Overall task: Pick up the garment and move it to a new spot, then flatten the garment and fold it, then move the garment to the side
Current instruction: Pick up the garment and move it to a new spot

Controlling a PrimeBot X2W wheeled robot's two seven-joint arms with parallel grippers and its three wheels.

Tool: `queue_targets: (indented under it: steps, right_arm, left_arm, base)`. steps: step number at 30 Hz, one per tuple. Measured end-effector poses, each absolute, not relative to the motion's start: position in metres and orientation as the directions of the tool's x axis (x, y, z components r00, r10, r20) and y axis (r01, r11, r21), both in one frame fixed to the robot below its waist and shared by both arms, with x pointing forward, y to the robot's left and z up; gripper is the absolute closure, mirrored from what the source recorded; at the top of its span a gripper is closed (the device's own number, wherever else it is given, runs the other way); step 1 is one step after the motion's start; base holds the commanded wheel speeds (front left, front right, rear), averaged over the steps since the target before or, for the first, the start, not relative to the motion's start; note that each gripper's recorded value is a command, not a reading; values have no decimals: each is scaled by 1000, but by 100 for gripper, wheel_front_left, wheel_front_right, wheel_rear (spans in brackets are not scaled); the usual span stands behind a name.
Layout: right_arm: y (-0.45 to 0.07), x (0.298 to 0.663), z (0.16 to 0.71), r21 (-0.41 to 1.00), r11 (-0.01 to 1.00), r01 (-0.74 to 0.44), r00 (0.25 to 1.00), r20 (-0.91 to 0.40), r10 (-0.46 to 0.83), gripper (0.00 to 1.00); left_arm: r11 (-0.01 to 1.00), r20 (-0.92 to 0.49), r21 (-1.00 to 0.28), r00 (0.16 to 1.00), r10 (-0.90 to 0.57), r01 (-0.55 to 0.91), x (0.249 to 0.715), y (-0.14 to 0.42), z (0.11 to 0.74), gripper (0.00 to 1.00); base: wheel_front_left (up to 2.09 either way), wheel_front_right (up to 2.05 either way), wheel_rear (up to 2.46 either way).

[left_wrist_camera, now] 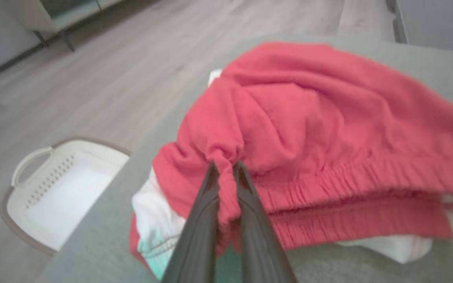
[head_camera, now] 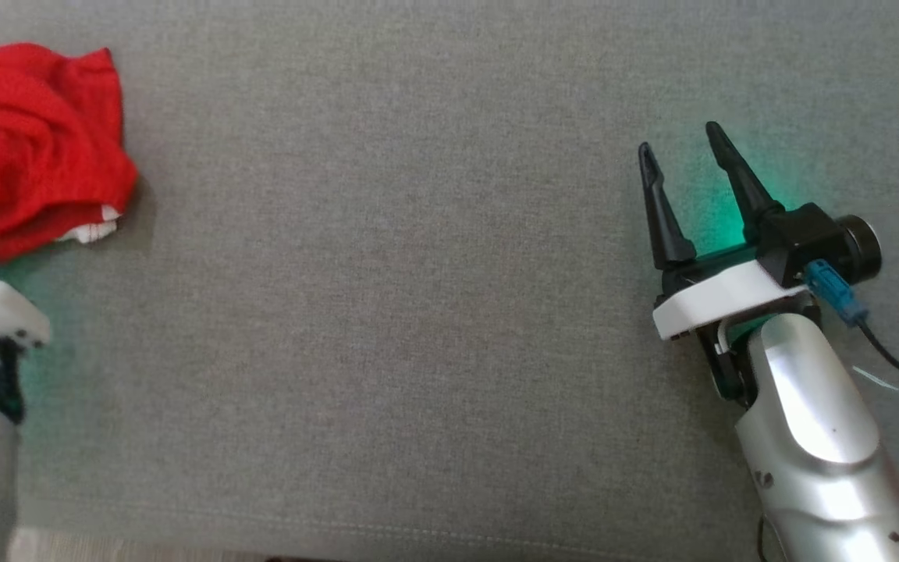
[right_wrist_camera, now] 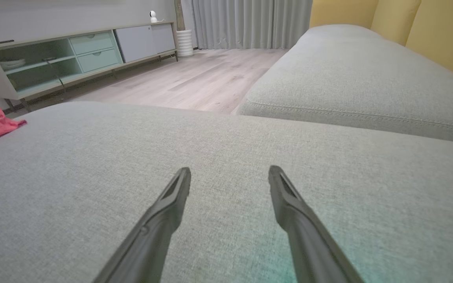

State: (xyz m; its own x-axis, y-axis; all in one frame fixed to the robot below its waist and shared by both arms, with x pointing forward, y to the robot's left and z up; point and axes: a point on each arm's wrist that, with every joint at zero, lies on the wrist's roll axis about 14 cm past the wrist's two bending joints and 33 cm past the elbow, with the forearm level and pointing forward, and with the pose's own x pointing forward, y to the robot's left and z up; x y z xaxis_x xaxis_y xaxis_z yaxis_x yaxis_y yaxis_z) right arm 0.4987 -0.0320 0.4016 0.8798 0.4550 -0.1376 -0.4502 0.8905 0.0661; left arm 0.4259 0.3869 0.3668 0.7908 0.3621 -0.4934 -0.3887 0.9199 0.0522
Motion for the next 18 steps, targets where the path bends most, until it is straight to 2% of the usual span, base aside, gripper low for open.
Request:
queue_targets:
  steps: [3, 8, 12, 18]
  right_arm:
    - [-33, 498, 411, 77, 894, -442, 886, -121, 448, 0]
    - [-39, 488, 429, 106, 900, -423, 897, -94, 432, 0]
    - [-51, 475, 438, 123, 911, -393, 911, -87, 404, 0]
    - [-81, 464, 459, 125, 937, -326, 941, -53, 334, 0]
  left_arm:
    - [940, -371, 121, 863, 342, -320, 450, 393, 409, 100]
    - [965, -39, 172, 977, 209, -200, 515, 364, 530, 100]
    - [972, 138, 223, 989, 46, -77, 534, 313, 592, 100]
    - [964, 263, 198, 938, -224, 175, 543, 196, 627, 100]
  base:
    - [0, 0, 0]
    - [0, 0, 0]
    - [0, 0, 0]
    - [0, 0, 0]
